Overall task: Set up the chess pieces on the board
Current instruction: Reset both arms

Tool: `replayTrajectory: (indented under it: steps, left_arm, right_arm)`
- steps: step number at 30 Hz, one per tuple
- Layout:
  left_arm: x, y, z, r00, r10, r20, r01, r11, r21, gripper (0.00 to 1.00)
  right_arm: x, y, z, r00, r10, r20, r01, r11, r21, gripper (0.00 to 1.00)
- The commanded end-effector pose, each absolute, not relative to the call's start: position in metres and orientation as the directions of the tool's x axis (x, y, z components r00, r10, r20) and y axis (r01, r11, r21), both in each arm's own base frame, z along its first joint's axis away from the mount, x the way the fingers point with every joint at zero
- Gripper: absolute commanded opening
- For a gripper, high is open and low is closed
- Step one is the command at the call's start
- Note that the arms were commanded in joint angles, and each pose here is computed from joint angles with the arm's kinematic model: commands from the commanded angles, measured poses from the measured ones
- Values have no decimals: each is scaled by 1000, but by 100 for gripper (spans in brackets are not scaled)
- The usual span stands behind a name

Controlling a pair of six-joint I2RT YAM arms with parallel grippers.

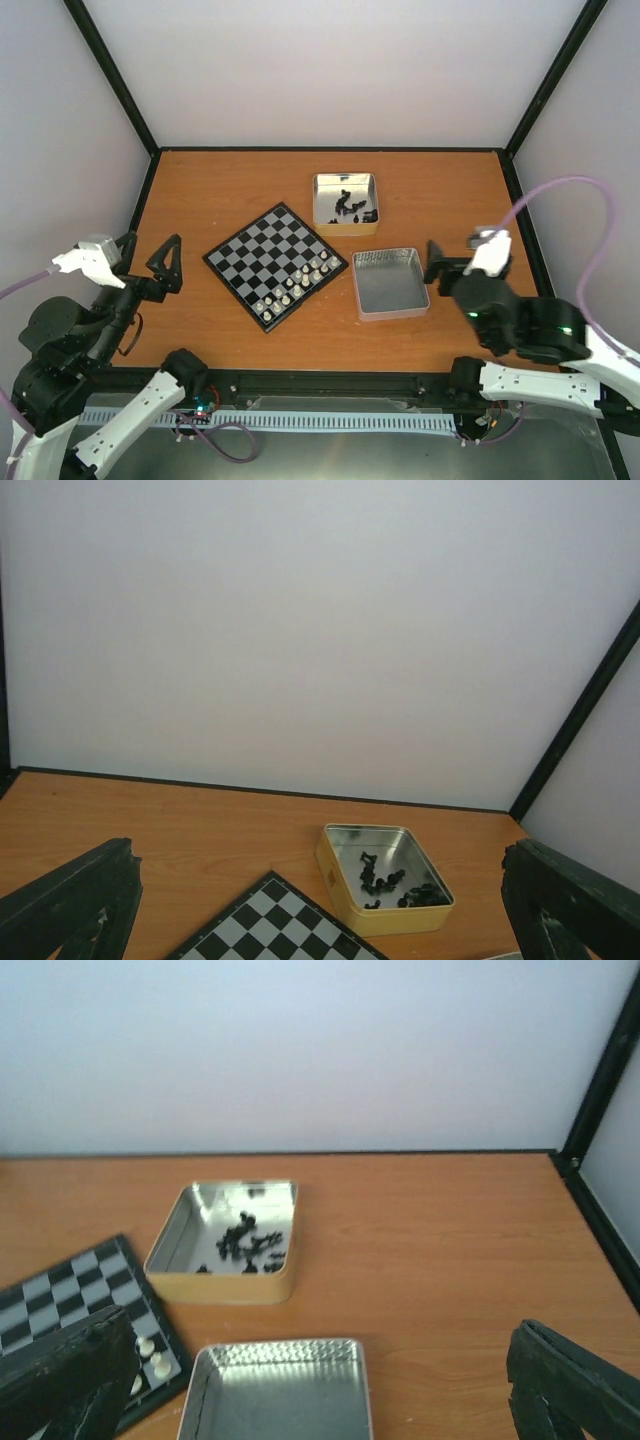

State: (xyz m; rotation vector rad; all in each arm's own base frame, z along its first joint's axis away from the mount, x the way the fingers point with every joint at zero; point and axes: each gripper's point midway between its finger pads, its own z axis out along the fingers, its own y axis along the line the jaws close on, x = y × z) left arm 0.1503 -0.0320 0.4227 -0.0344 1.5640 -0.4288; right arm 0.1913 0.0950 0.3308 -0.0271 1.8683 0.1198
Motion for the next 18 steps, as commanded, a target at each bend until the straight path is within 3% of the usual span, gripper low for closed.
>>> replayTrajectory:
  steps: [1,18]
  left_arm:
    - [143,-15,421,-41,-234,-971,179,955,-237,100]
    - [131,-3,434,25,-233,-972,174,959,-225,100]
  right_arm:
    - [180,32,358,-207,112,-972,24,994,109,100]
    - [176,18,376,-164,139,-977,30,990,136,100]
